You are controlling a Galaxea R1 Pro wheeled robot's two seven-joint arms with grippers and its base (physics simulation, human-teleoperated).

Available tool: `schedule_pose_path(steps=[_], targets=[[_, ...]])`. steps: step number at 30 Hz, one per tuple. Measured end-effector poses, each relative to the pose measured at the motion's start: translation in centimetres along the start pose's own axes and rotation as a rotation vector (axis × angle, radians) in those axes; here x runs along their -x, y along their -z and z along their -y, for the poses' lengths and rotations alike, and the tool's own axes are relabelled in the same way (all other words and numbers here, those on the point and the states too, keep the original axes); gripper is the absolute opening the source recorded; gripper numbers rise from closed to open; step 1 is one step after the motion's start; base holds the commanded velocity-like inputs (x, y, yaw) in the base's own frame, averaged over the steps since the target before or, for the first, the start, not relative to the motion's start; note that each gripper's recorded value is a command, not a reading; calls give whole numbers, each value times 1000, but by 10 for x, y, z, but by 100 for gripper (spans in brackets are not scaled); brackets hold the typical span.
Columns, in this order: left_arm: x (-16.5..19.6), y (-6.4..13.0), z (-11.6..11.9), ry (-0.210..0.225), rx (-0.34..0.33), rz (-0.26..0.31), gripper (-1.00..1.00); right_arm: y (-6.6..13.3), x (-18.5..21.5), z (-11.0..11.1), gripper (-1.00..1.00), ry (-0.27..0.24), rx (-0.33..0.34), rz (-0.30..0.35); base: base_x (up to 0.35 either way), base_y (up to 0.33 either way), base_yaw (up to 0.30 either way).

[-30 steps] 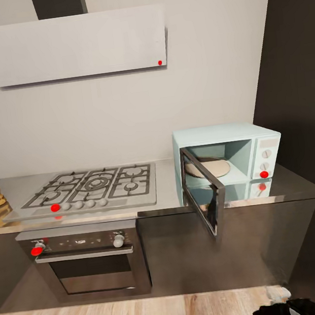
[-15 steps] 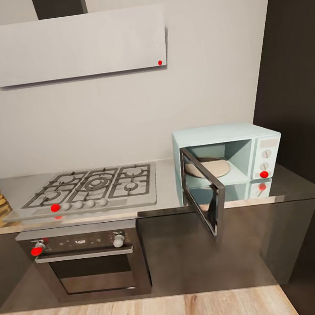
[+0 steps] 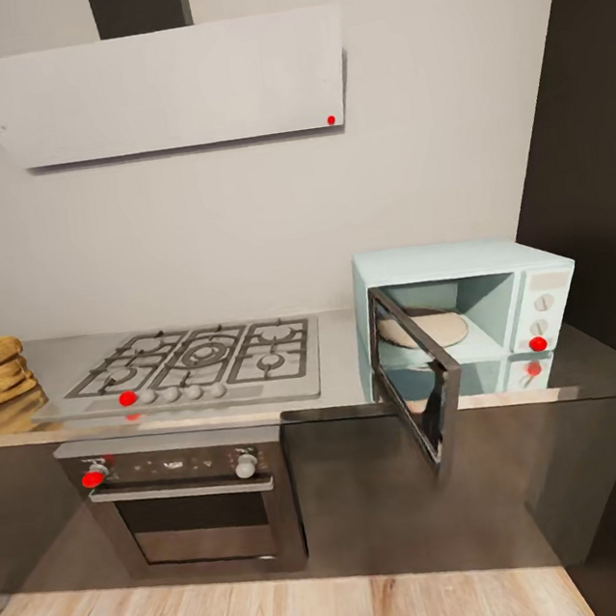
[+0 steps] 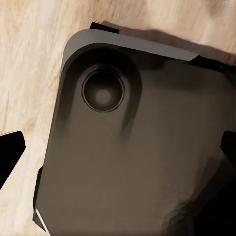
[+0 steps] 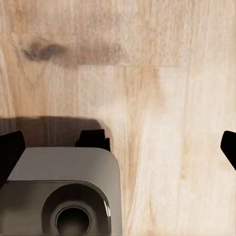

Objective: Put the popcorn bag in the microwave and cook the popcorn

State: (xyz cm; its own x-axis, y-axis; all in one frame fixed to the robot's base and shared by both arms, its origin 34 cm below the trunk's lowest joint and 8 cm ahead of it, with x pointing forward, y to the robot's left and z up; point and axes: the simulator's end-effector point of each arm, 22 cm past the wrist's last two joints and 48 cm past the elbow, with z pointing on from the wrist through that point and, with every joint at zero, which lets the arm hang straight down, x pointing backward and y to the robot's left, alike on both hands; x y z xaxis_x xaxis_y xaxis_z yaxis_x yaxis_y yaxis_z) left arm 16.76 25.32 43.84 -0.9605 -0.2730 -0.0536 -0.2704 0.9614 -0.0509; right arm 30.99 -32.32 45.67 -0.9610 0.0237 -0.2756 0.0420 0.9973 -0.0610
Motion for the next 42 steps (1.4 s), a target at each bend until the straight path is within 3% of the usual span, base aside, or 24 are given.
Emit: schedule_pose_path(steps=[8, 42], targets=[[1, 0, -1, 1, 1, 2, 100, 0, -8, -9, 100, 1, 12, -10, 0, 0, 272], [1, 0, -3, 3, 4, 1, 100, 0, -6, -5, 100, 3, -3, -5, 0, 0, 272]])
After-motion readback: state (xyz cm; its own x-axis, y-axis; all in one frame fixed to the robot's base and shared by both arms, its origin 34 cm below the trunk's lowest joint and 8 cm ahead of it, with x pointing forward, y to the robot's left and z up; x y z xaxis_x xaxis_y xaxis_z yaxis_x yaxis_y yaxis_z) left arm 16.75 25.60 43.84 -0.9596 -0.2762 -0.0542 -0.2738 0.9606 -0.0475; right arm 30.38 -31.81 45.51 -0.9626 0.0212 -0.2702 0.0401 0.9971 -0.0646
